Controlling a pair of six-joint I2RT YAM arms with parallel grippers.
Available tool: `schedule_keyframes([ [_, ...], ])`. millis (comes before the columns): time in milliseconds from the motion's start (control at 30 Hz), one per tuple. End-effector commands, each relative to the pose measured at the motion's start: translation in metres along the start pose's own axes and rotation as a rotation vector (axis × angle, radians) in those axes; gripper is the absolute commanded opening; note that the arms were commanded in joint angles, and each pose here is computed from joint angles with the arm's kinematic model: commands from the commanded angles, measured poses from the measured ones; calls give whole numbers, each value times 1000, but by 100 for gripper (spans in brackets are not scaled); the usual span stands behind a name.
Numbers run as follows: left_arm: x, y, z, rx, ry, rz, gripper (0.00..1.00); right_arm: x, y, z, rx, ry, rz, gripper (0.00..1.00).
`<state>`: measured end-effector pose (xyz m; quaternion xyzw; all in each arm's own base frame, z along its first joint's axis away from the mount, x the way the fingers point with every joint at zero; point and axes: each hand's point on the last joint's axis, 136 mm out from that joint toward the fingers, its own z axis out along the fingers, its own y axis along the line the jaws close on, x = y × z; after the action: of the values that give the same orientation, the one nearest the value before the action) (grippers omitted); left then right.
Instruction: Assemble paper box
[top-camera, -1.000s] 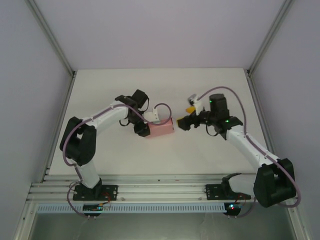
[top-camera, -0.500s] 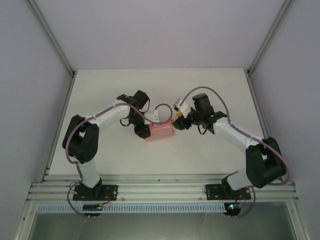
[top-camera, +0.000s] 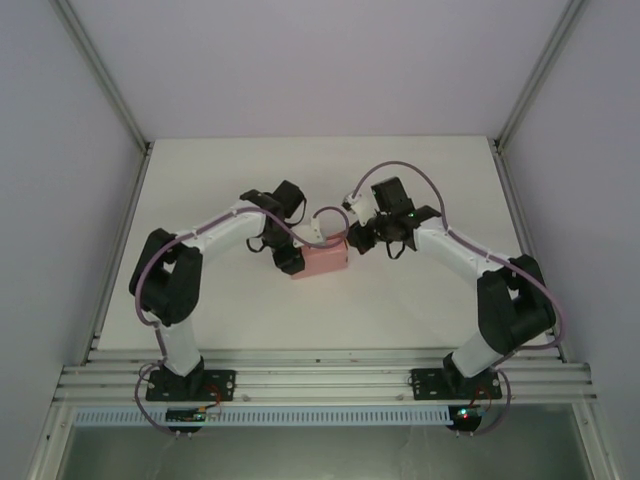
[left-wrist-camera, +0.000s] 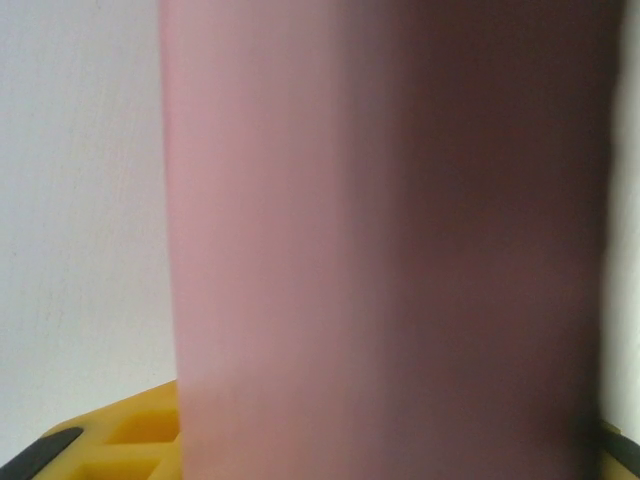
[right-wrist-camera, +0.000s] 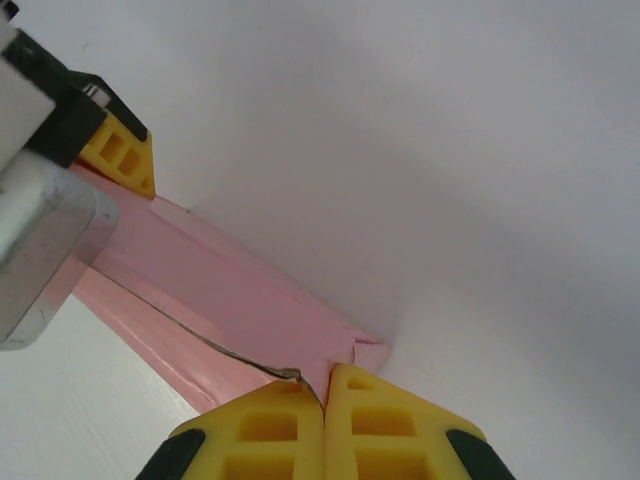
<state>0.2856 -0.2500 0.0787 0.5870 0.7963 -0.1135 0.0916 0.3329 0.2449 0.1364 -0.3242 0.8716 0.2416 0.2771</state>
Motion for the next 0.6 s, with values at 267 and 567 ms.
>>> schedule_keyframes([
  [267, -5, 9, 11, -33, 12, -6, 42, -10, 30, -20, -200, 140, 443, 0],
  [567, -9, 7, 12, -26, -14, -2, 42, 9, 5, 7, -80, 78, 425, 0],
])
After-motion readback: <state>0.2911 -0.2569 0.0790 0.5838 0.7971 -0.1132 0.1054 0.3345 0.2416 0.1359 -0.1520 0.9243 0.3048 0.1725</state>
